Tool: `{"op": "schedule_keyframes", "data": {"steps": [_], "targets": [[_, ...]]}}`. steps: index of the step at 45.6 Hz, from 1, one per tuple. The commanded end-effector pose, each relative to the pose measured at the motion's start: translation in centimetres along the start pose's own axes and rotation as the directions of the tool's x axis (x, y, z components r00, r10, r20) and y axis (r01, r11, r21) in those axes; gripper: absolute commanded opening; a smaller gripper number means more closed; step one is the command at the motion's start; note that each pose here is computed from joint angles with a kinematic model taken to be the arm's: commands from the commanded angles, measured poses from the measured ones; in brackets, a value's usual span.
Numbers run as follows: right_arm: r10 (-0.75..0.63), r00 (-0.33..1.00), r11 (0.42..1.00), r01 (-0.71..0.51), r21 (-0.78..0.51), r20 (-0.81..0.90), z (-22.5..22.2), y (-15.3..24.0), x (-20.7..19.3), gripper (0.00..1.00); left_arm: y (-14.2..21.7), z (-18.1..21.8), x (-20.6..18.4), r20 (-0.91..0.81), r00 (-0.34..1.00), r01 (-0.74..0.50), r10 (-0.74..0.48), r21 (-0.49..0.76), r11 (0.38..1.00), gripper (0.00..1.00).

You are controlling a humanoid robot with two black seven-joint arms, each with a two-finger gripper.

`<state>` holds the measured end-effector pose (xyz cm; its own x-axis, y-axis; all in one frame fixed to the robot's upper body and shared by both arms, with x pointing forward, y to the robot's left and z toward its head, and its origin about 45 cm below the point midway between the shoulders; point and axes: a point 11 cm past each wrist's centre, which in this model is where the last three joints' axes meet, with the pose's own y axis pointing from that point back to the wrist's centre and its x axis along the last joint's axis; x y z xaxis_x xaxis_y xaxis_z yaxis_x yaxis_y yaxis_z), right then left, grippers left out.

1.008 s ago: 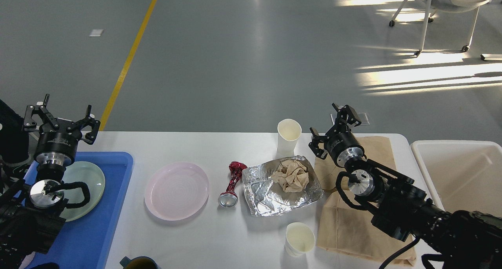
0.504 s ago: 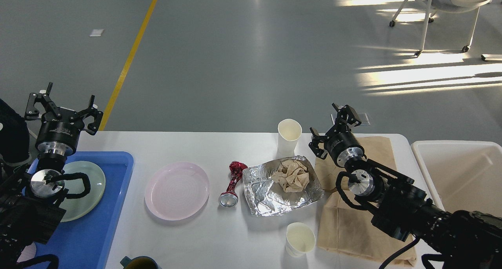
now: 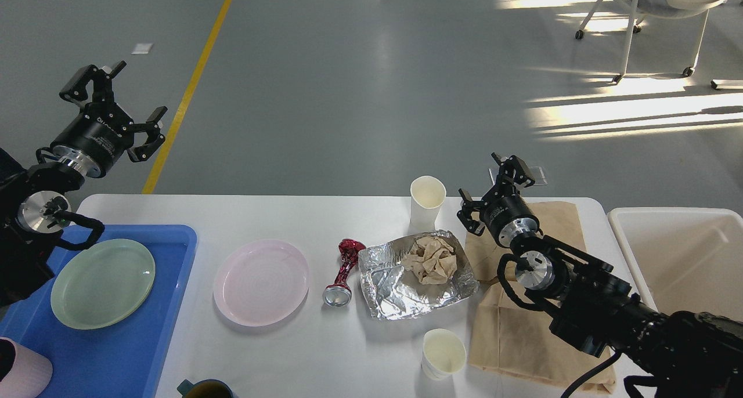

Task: Tidy desktop
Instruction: 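Raise the left gripper up and away from the blue tray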

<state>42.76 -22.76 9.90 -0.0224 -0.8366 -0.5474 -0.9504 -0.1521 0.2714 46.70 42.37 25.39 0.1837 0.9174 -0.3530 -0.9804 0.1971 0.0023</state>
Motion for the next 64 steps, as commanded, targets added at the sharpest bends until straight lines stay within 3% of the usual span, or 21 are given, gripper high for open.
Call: {"op": "schedule_keyframes", "data": {"steps": [1,7,13,23,26,28,30,32,49,56,64], "targets": [[0.000,1.000,1.000,0.000,0.000,0.000,0.0,0.0,0.0,1.00,0.4,0.4,0.7,0.156,0.988,0.004,-0.022,0.112,0.994,0.96],[0.000,1.000,1.000,0.000,0.000,0.000,0.0,0.0,0.0,1.00,0.6,-0.3,0.7,0.325,0.940,0.001,-0.099,0.290,0.957,0.96],[0.000,1.000,1.000,0.000,0.000,0.000,0.0,0.0,0.0,1.00,0.7,-0.9,0.8,0.482,0.852,-0.053,-0.205,0.469,0.882,0.96],[0.000,1.000,1.000,0.000,0.000,0.000,0.0,0.0,0.0,1.00,0.1,3.6,0.8,0.662,0.676,-0.165,-0.324,0.564,0.809,0.96],[0.001,1.000,1.000,-0.001,-0.001,0.000,0.0,0.0,0.0,1.00,1.3,3.2,1.4,0.638,0.664,-0.178,-0.390,0.641,0.747,0.96],[0.000,1.000,1.000,0.000,0.000,0.000,0.0,0.0,0.0,1.00,2.2,2.3,1.4,0.591,0.667,-0.167,-0.453,0.712,0.682,0.96],[0.000,1.000,1.000,0.000,0.000,0.000,0.0,0.0,0.0,1.00,3.2,1.9,0.6,0.493,0.669,-0.116,-0.556,0.808,0.578,0.96],[0.000,1.000,1.000,0.000,0.000,0.000,0.0,0.0,0.0,1.00,3.4,2.3,0.1,0.457,0.661,-0.100,-0.595,0.840,0.534,0.97],[0.000,1.000,1.000,0.000,0.000,0.000,0.0,0.0,0.0,1.00,2.8,7.6,-0.3,0.547,0.496,-0.322,-0.674,0.837,0.442,0.96],[0.000,1.000,1.000,0.000,0.000,0.000,0.0,0.0,0.0,1.00,2.5,7.1,-1.6,0.509,0.435,-0.390,-0.743,0.850,0.354,0.96],[0.000,1.000,1.000,0.000,0.000,0.000,0.0,0.0,0.0,1.00,2.8,3.3,-4.4,0.385,0.439,-0.339,-0.812,0.908,0.248,0.96]]}}
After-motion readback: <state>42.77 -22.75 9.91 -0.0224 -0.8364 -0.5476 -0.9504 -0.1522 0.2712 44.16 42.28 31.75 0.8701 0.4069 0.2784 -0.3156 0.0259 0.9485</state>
